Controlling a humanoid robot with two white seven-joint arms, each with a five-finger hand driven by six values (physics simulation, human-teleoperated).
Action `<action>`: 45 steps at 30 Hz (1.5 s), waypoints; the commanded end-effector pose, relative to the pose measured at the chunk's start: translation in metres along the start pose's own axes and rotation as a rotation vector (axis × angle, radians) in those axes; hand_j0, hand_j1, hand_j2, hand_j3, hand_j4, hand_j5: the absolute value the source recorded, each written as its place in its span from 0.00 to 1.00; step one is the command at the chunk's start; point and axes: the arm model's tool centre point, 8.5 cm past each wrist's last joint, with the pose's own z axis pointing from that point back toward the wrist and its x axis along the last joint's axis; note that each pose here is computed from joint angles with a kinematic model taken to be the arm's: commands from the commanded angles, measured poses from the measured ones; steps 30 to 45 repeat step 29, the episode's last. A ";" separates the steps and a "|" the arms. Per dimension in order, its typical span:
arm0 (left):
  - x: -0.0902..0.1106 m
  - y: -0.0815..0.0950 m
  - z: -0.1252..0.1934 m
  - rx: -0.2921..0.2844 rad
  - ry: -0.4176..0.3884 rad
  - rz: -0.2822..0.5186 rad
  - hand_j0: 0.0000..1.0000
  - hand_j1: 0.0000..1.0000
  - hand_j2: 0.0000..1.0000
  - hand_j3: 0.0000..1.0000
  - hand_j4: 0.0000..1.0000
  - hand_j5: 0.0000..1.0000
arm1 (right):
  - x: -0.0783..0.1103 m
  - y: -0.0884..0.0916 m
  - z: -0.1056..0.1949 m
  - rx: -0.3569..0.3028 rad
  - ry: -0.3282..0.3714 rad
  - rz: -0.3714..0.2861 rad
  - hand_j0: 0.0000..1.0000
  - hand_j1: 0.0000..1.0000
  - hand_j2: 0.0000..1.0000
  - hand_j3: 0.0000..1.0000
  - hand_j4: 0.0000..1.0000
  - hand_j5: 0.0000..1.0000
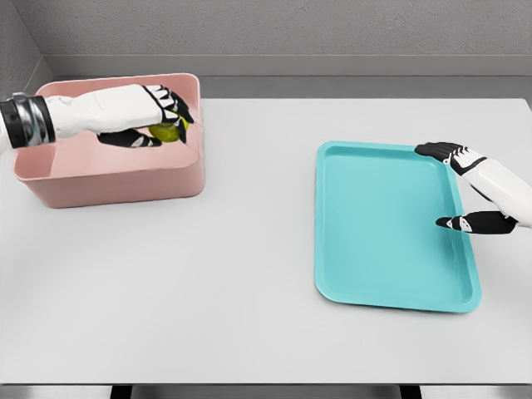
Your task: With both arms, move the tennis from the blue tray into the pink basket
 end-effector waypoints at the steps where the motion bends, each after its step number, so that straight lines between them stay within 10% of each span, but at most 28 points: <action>1: -0.016 -0.002 0.009 0.011 0.052 0.033 0.57 0.57 0.57 0.57 0.57 0.57 | 0.000 -0.001 0.000 -0.005 -0.002 -0.006 1.00 1.00 1.00 1.00 1.00 1.00; 6: -0.051 -0.013 0.027 0.010 0.165 0.096 0.71 0.71 0.71 0.71 0.71 0.71 | -0.001 -0.001 0.001 -0.004 0.001 -0.007 1.00 1.00 1.00 1.00 1.00 1.00; 9: -0.061 -0.019 0.032 0.006 0.198 0.119 1.00 1.00 1.00 1.00 1.00 1.00 | 0.000 -0.001 0.000 -0.004 0.000 -0.006 1.00 1.00 1.00 1.00 1.00 1.00; 29: -0.086 -0.037 0.115 0.001 0.348 0.195 1.00 1.00 1.00 1.00 1.00 1.00 | -0.003 -0.001 0.009 -0.012 0.021 -0.008 1.00 1.00 1.00 1.00 1.00 1.00; 45: -0.086 -0.037 0.115 0.001 0.348 0.195 1.00 1.00 1.00 1.00 1.00 1.00 | -0.003 -0.001 0.009 -0.012 0.021 -0.008 1.00 1.00 1.00 1.00 1.00 1.00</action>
